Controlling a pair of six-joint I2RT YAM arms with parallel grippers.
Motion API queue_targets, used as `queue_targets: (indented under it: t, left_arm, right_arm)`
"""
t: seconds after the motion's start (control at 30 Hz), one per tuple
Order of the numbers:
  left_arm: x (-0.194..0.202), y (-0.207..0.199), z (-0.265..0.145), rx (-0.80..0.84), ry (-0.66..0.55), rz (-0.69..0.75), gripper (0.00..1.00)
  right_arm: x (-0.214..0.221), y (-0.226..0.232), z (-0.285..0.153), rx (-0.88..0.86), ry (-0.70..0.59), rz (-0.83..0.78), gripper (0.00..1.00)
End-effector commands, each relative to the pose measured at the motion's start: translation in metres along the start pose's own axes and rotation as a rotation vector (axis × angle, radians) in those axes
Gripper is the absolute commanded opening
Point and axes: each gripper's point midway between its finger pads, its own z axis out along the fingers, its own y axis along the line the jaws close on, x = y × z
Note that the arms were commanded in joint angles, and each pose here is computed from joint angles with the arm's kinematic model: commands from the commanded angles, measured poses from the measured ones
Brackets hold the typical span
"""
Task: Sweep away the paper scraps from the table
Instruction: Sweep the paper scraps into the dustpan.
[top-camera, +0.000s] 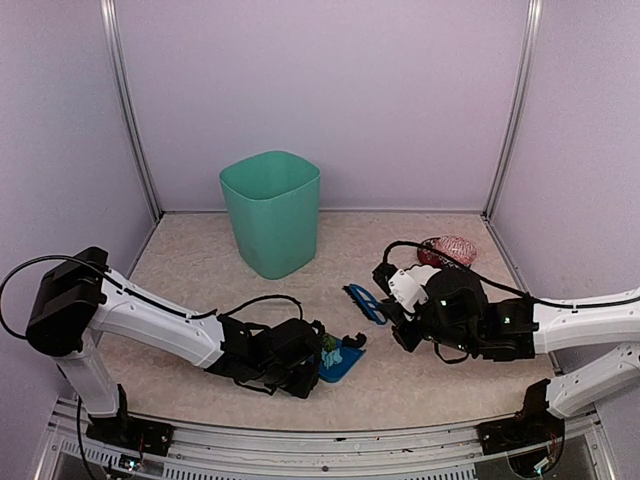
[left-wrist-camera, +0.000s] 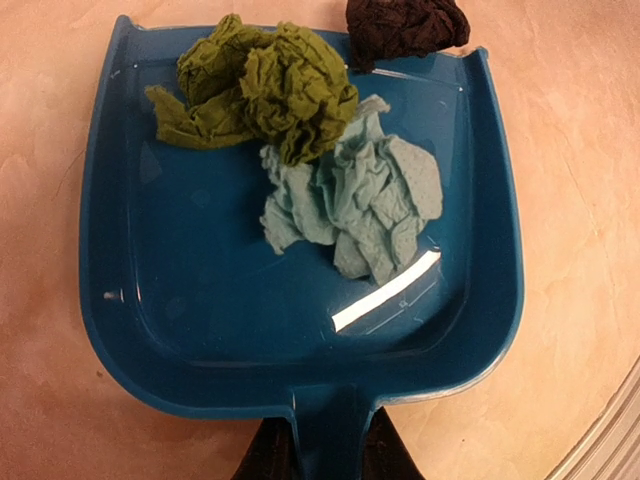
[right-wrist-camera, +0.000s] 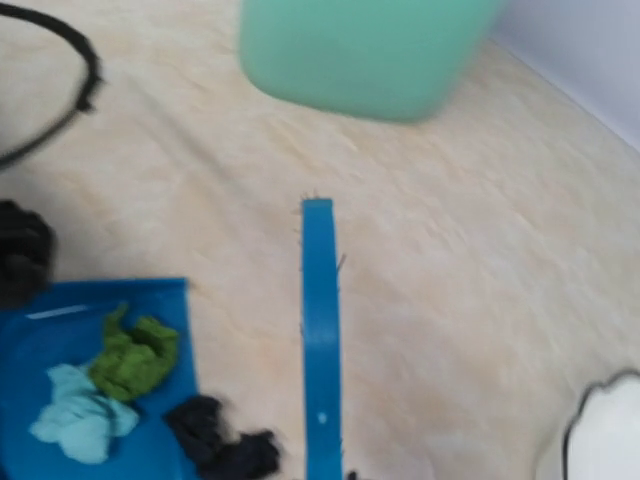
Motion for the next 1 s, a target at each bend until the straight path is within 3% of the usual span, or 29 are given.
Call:
queue_targets:
  t: [0.0,0.33,0.63,0.97]
  left_arm:
    - [0.023,0.005,0.012,-0.013,0.064,0.034,0.0]
    - [0.02,0.003,0.013,-0.006,0.056,0.046,0.0]
    - [0.019,0.003,0.015,-0.005,0.049,0.054,0.0]
    - [0.01,0.004,0.013,0.011,-0.039,0.068,0.0]
  right_arm:
    - [0.024,-0.01,0.002,0.081,0.059,0.072,0.0]
    - [0.058,0.027,0.038,-0.038,0.159,0.056,0.0]
    - [0.049,0.067,0.034,-0.236,0.133,0.002,0.0]
    - [0.021,0.046,0.005,-0.148,0.053,0.033,0.0]
